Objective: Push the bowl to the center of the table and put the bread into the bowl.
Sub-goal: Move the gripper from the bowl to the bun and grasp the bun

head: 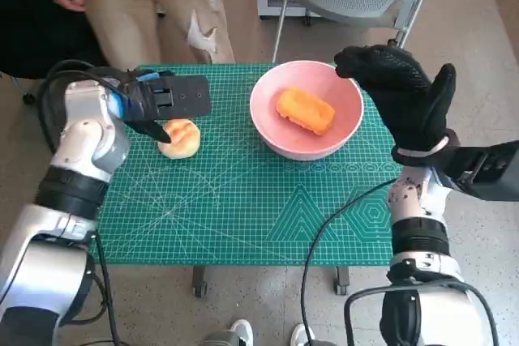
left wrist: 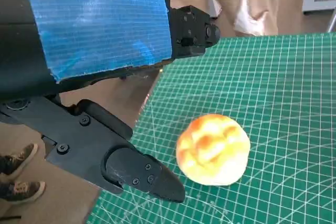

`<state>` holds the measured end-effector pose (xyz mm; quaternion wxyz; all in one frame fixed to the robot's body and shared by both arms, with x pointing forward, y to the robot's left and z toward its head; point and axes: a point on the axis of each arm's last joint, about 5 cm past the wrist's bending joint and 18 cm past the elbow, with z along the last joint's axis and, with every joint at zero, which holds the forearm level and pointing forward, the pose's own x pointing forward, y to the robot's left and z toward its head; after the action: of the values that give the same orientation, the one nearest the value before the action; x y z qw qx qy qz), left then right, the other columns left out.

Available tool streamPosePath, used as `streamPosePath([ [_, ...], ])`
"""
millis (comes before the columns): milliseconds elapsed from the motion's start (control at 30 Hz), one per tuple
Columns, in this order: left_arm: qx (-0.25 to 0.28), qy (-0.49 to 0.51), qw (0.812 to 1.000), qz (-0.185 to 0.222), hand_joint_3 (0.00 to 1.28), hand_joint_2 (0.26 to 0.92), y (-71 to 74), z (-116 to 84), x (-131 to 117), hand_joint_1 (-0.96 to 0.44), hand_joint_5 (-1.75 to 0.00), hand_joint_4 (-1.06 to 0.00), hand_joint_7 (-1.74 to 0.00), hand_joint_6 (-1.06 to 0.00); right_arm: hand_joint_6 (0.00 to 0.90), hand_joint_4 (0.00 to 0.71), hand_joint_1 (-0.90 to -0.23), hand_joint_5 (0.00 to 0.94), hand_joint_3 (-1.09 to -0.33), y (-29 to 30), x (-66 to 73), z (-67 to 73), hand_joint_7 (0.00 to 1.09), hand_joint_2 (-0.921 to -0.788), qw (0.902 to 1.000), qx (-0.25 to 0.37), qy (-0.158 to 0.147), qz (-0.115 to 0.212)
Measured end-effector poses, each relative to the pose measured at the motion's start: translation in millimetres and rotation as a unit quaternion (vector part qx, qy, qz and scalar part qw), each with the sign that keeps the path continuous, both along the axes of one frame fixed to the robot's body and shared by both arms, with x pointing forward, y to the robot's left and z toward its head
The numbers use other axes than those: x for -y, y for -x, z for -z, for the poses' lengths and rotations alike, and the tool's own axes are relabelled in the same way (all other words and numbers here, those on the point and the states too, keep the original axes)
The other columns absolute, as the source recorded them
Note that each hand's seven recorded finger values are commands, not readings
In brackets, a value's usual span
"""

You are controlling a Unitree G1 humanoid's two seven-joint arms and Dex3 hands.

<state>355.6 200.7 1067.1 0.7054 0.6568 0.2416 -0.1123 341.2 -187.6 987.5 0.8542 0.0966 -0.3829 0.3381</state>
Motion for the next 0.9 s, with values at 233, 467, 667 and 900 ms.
streamPosePath([
  [233,-0.008,0.008,1.0,-0.002,0.01,0.734,-2.8,9,2,-0.55,0.0,0.0,0.0,-0.08,0.208,0.152,-0.67,0.0,-0.664,0.1,1.7,-1.9,0.02,-0.921,1.0,0.004,0.002,0.002],
  [467,-0.02,0.01,1.0,-0.001,0.01,0.738,-6.1,19,3,-0.61,0.0,0.0,0.0,-0.08,0.209,0.152,-0.669,0.0,-0.664,0.0,2.0,-2.1,0.02,-0.921,1.0,0.003,0.002,0.001],
  [667,-0.03,0.007,1.0,0.003,0.01,0.741,-9.0,25,4,-0.66,0.0,0.0,0.0,-0.08,0.209,0.152,-0.67,0.0,-0.665,-0.2,2.3,-2.1,0.02,-0.921,1.0,0.001,0.002,0.0],
  [900,-0.042,-0.001,0.999,0.014,0.0,0.735,-11.0,32,9,-0.8,0.0,0.0,0.0,-0.07,0.211,0.152,-0.671,0.0,-0.666,-0.2,2.2,-2.2,0.02,-0.921,1.0,0.001,0.003,0.0],
])
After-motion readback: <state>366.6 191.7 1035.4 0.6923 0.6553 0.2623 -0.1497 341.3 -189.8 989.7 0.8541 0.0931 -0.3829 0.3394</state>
